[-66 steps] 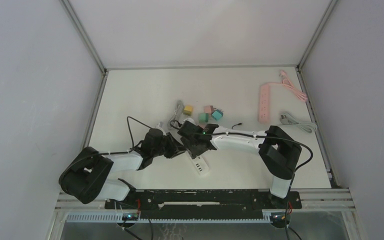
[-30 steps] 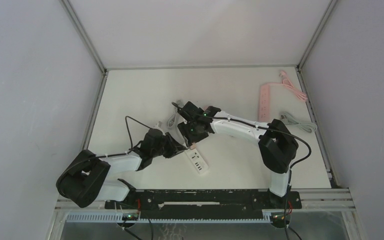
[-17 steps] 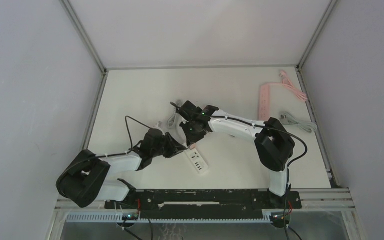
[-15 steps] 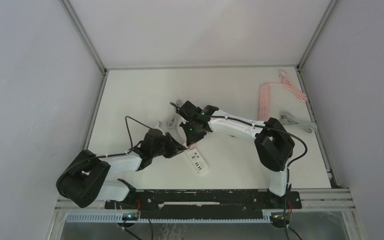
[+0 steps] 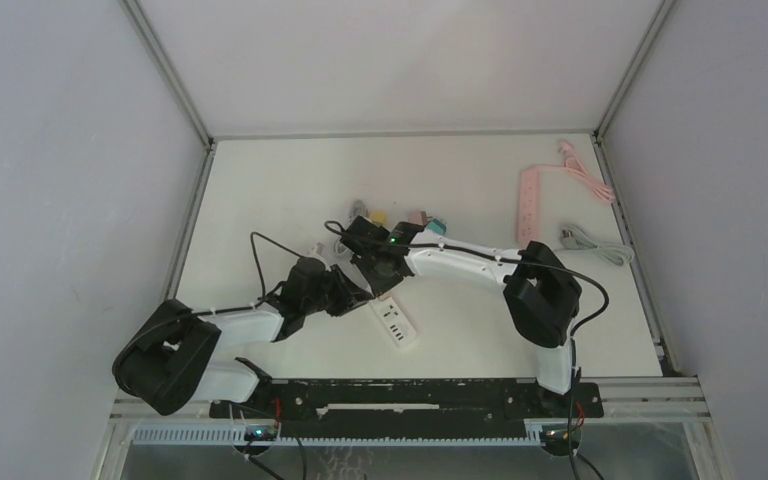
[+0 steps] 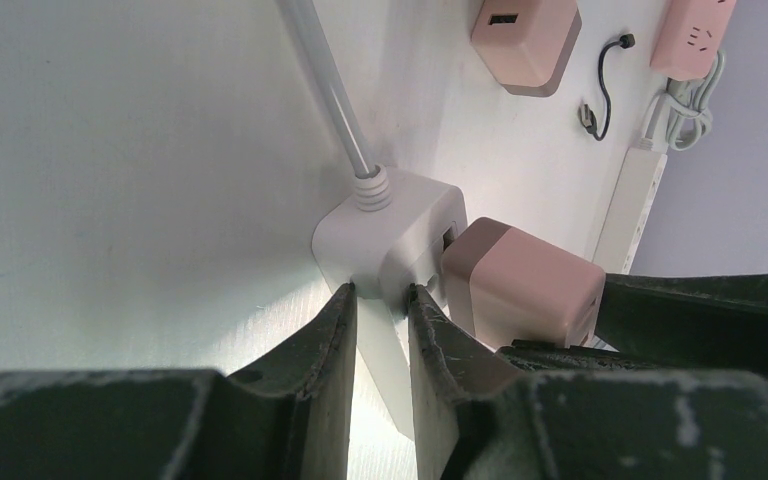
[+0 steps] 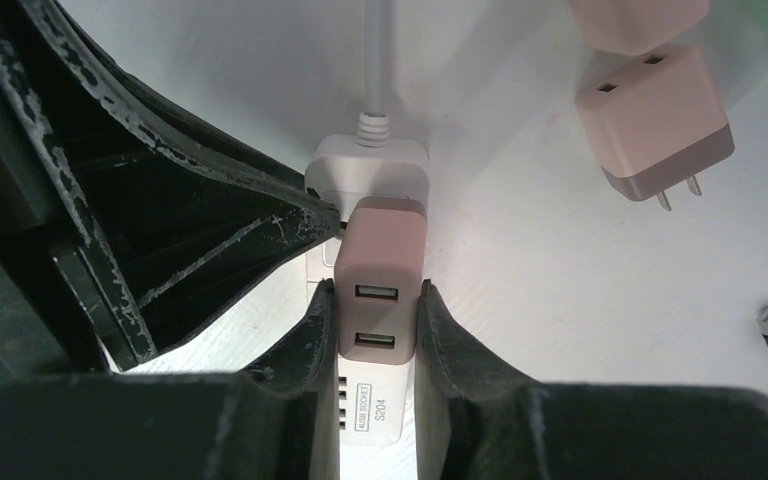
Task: Insert the plug
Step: Press the plug into the socket.
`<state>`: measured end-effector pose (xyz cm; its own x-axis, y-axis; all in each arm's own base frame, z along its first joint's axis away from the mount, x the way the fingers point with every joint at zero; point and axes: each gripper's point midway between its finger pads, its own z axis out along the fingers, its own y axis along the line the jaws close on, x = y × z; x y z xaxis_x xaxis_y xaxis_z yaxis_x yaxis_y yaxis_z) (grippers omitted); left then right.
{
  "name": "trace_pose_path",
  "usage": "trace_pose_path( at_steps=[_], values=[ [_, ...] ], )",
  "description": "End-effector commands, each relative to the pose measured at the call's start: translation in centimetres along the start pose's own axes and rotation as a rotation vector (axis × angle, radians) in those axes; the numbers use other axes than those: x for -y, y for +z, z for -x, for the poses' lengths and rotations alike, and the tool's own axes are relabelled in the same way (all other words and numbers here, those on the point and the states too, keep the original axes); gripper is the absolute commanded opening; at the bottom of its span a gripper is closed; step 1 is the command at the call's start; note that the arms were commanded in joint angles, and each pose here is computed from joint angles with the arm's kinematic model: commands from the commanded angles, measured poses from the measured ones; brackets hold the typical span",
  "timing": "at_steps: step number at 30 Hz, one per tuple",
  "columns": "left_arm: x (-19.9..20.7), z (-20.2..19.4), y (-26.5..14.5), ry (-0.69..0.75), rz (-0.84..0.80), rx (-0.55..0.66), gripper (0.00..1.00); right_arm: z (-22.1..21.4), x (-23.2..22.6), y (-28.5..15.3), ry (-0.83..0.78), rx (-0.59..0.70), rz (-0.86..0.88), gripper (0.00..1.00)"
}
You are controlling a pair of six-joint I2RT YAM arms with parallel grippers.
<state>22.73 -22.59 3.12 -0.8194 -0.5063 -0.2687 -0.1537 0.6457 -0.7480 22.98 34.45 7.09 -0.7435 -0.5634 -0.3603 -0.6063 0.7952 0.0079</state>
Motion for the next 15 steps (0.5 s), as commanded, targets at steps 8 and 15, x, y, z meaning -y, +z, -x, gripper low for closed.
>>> trace_pose_path(
  at_steps=[8, 15],
  values=[
    [-3.6, -0.8, 0.0, 0.021, 0.114, 0.002, 0.28, -6.0, 1.3, 3.7, -0.047, -0.178, -0.069, 0.00],
    [-3.7, -0.8, 0.0, 0.019, 0.114, 0.003, 0.28, -6.2, 0.7, 5.0, -0.093, -0.224, -0.088, 0.00]
  ],
)
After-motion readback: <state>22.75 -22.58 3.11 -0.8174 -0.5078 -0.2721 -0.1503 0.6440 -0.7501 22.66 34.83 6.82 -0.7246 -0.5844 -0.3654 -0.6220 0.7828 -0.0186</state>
